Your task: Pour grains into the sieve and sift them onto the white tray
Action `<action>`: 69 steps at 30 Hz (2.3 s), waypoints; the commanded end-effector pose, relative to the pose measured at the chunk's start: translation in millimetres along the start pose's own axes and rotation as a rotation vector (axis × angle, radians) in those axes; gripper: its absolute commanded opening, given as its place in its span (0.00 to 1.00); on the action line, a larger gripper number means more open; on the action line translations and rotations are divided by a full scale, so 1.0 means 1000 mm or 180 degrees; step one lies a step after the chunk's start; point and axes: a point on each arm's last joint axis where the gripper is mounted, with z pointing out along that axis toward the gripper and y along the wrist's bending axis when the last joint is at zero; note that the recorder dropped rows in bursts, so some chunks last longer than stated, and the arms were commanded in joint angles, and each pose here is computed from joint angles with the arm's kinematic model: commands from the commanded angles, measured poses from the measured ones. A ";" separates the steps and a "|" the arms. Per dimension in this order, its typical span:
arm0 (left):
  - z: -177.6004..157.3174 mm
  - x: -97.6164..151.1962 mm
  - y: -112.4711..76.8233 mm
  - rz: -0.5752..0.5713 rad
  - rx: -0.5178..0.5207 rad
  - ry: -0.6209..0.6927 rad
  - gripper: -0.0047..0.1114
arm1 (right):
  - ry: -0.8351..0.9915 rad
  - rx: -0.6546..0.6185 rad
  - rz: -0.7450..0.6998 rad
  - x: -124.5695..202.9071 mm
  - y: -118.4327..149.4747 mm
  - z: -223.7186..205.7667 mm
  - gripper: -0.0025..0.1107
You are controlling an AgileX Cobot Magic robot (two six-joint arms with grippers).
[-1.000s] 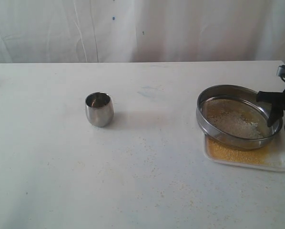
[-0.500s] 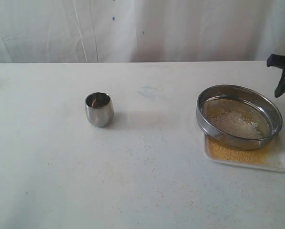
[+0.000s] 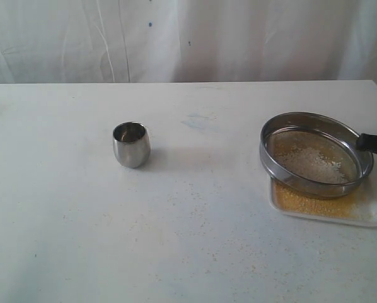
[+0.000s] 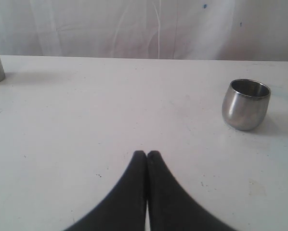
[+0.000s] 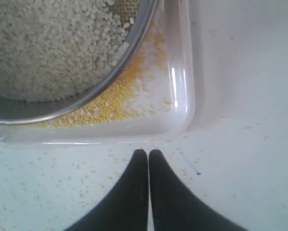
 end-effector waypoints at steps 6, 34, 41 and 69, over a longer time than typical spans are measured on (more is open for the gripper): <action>0.000 0.000 0.000 -0.0019 0.0025 -0.0014 0.04 | -0.2730 -0.0070 -0.0059 0.042 0.012 -0.126 0.02; 0.000 0.000 0.000 -0.0019 0.0025 -0.0014 0.04 | -0.4711 -0.0848 -0.0753 0.273 0.006 -0.134 0.02; 0.000 0.000 0.000 -0.0019 0.0025 -0.0014 0.04 | -0.5448 -0.0512 -0.1100 0.277 0.006 -0.160 0.02; 0.000 0.000 0.000 -0.0019 0.0025 -0.0014 0.04 | -0.3803 0.0342 -0.0681 0.253 -0.030 -0.010 0.02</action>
